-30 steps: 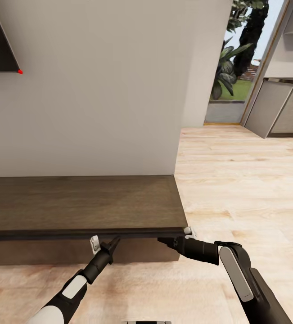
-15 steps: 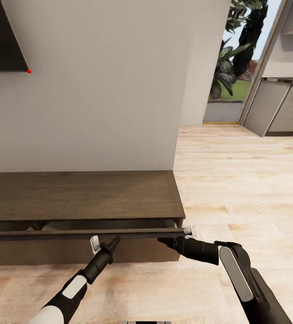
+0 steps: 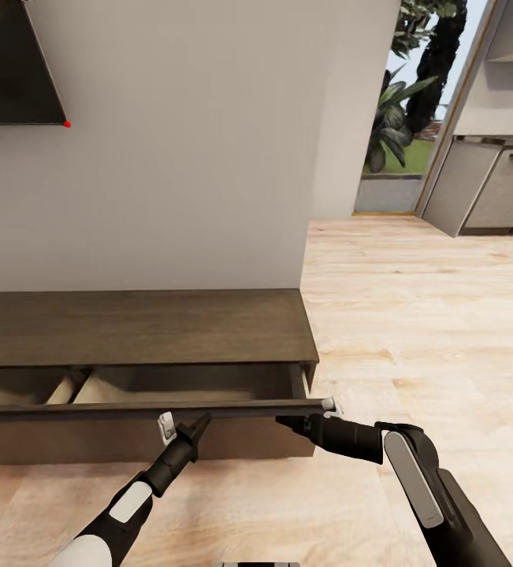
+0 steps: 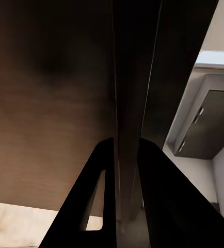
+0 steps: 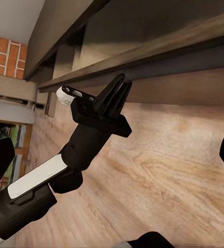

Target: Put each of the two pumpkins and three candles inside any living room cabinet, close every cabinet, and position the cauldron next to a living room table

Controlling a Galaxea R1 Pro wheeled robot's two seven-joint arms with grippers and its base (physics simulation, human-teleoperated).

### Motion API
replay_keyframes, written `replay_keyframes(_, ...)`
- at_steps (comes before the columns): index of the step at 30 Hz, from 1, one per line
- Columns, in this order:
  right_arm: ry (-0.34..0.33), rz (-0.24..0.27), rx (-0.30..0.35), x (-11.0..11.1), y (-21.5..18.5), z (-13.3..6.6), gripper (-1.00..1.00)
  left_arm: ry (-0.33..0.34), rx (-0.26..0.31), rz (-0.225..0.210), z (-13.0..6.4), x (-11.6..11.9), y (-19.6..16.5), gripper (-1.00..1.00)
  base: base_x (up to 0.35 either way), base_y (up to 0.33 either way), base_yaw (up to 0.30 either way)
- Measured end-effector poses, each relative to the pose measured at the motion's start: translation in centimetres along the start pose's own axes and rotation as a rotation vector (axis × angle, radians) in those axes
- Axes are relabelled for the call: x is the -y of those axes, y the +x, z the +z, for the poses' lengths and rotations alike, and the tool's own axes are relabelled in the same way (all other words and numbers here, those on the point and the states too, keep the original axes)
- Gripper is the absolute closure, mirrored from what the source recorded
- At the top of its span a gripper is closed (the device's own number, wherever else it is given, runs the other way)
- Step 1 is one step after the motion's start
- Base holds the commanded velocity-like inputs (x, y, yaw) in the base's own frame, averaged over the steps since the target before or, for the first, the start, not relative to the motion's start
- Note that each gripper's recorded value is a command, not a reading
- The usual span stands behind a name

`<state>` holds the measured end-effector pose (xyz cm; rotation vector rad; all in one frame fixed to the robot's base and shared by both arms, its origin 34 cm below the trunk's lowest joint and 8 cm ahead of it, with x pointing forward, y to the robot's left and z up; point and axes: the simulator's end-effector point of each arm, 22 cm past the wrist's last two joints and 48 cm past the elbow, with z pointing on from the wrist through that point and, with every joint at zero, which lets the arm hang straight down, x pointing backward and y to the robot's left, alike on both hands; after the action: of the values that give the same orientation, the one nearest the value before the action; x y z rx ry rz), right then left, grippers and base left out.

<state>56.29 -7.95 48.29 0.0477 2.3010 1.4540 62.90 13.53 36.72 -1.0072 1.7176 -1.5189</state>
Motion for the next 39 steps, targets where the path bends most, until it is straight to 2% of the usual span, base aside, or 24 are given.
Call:
replay_keyframes(12, 0.000, 0.000, -0.001, -0.01, 0.03, 0.02, -1.00, -0.001, -0.003, 0.003, 0.03, 0.00, 0.07, 1.00, -0.216, 0.000, 0.000)
replay_keyframes(23, 0.000, -0.001, -0.001, -0.04, 0.03, 0.01, -1.00, -0.001, -0.003, 0.002, 0.03, 0.04, 0.07, 1.00, -0.030, 0.000, 0.000)
replay_keyframes(32, 0.000, 0.000, -0.001, -0.02, 0.03, 0.02, -1.00, -0.012, -0.006, 0.013, 0.24, 0.05, -0.03, 1.00, -0.186, 0.000, 0.000)
replay_keyframes(39, 0.000, -0.001, -0.001, -0.04, 0.02, 0.00, -1.00, -0.007, -0.005, 0.009, 0.16, 0.06, 0.02, 1.00, -0.024, 0.000, 0.000)
